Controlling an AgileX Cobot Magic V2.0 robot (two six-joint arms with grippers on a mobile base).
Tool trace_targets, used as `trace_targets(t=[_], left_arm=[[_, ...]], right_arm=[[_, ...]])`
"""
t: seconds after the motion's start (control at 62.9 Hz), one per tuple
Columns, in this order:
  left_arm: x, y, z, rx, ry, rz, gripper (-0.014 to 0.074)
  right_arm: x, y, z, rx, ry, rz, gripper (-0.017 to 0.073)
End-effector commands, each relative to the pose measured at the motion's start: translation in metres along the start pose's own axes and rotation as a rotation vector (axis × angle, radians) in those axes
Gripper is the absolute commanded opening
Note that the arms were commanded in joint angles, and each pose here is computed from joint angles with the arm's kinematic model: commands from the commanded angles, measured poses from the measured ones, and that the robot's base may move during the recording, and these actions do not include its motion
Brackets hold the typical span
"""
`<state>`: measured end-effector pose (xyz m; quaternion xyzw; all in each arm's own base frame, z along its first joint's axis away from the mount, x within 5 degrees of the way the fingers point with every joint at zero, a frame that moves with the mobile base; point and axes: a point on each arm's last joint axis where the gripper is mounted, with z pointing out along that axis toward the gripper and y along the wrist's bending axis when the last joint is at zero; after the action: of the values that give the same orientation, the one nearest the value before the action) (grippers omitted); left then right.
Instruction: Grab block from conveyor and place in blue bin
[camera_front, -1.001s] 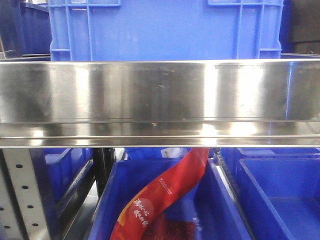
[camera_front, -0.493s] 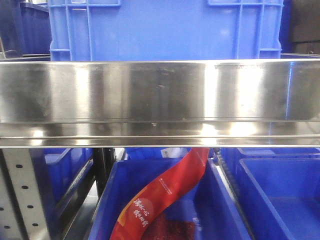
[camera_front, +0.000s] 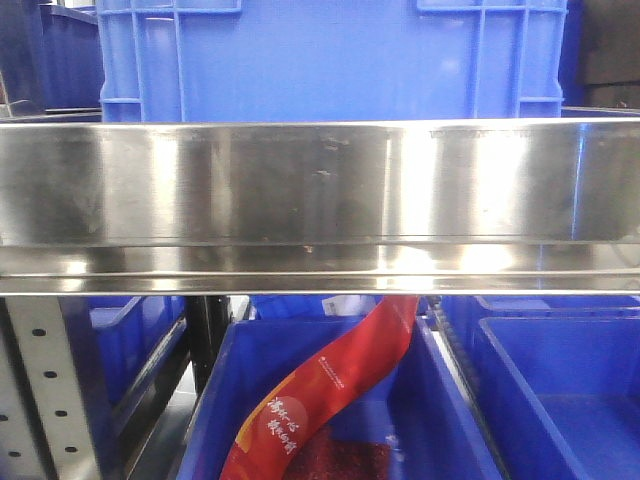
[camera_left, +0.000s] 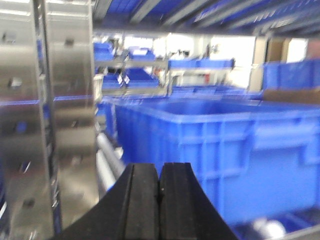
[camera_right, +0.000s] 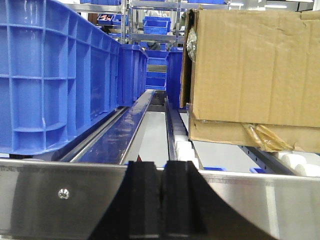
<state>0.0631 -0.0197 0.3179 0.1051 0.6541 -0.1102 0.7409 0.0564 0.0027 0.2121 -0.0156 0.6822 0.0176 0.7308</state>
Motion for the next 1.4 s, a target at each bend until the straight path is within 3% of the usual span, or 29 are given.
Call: trace_targets(t=[0.0, 0.222, 0.365, 0.493, 0.54, 0.588, 1.382], left_arm=[[0.014, 0.002, -0.002, -0.033, 0.022, -0.023, -0.0111], [0.062, 0.012, -0.014, -0.206, 0.081, -0.015, -0.0111], [0.086, 0.015, -0.023, -0.298, 0.071, -0.044, -0.0111], [0.103, 0.015, -0.024, -0.299, 0.042, -0.027, -0.0111], [0.097, 0.015, -0.025, -0.3, -0.036, -0.023, -0.0111], [0.101, 0.015, -0.025, -0.3, 0.006, -0.034, -0.0111], [0.102, 0.016, -0.025, -0.31, 0.02, -0.042, -0.0111]], right_arm=[[-0.001, 0.0, 0.0, 0.005, -0.013, -0.009, -0.0167], [-0.001, 0.0, 0.0, 0.005, -0.013, -0.009, -0.0167], [-0.001, 0.0, 0.0, 0.005, -0.013, -0.009, -0.0167], [-0.001, 0.0, 0.0, 0.005, -0.013, -0.009, -0.0167], [-0.001, 0.0, 0.0, 0.005, -0.013, -0.009, -0.0167], [-0.001, 0.0, 0.0, 0.005, -0.013, -0.009, -0.0167], [-0.001, 0.0, 0.0, 0.005, -0.013, -0.009, -0.0167]])
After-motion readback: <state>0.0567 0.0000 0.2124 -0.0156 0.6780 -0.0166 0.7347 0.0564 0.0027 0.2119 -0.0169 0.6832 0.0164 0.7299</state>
